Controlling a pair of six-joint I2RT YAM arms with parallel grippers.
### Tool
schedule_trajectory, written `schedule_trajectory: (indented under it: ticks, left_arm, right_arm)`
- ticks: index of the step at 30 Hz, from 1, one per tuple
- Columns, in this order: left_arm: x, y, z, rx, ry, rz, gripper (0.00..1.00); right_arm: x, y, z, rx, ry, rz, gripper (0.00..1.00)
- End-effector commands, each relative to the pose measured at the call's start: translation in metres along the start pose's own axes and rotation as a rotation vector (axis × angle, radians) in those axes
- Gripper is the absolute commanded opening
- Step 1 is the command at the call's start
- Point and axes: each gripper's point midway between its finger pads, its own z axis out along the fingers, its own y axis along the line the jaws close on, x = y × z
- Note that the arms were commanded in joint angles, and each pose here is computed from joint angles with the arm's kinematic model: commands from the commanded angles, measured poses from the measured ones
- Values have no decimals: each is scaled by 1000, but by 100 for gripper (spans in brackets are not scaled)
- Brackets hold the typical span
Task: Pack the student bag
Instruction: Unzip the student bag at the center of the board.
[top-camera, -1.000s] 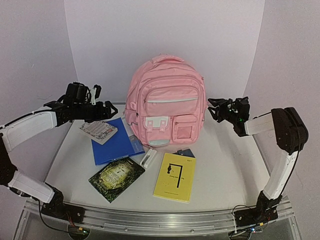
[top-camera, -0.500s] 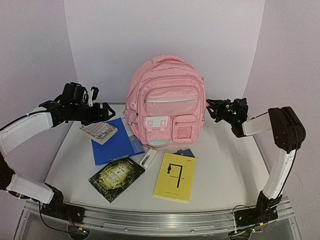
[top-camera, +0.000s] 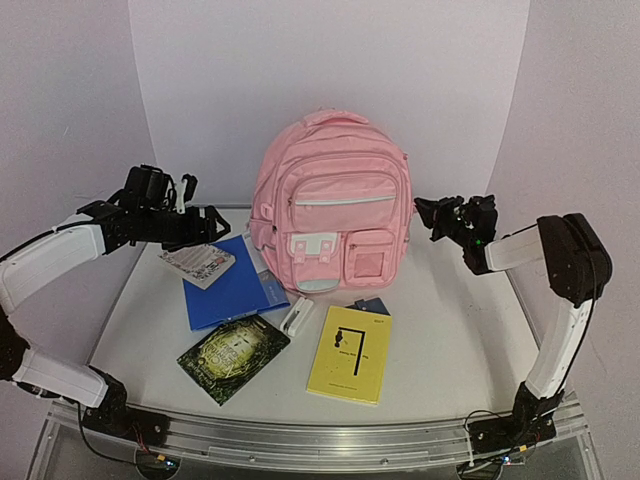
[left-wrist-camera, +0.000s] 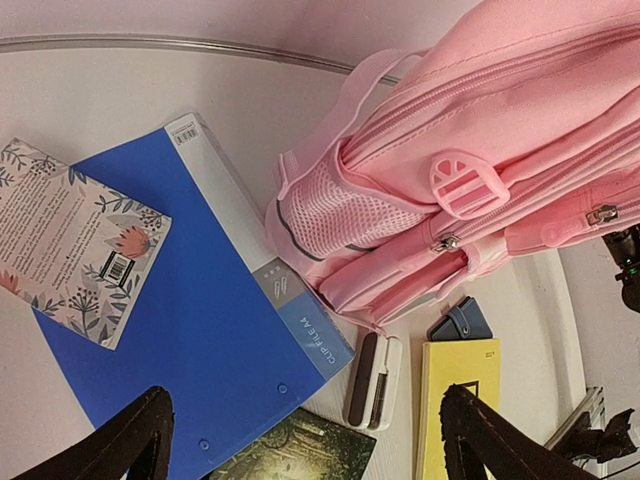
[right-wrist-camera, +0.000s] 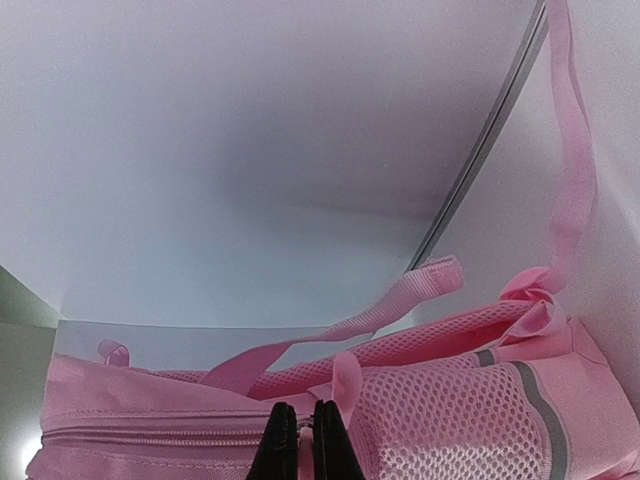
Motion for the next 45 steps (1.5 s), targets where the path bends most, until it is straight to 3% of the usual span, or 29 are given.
schedule_trajectory:
  ticks: [1,5,14,28,30,34,45]
  left_arm:
    - [-21,-17,-21,51,-59,6,93]
    - [-22,-24,-25,84,-59,11,98]
    - [-24,-38,-28,141,-33,27,99]
    - [-25,-52,-10,235,7,35,99]
    - [-27,-55,-4,258,3,49,97]
    - [-27,-54,11,265,17,87,84]
    - [-33,-51,45,267,20,137,74]
  right_arm:
    - [-5,62,-8,-135,-49,-71,0]
    - [-9,81,-10,-116,-83,-142,0]
    - [-16,146,-22,-19,-219,-411,0]
    - [27,240,-25,14,-288,-810,0]
    - [36,248,-22,7,-273,-851,0]
    - [54,268,-21,-17,-255,-935,0]
    - [93,284,-11,-7,-251,-1068,0]
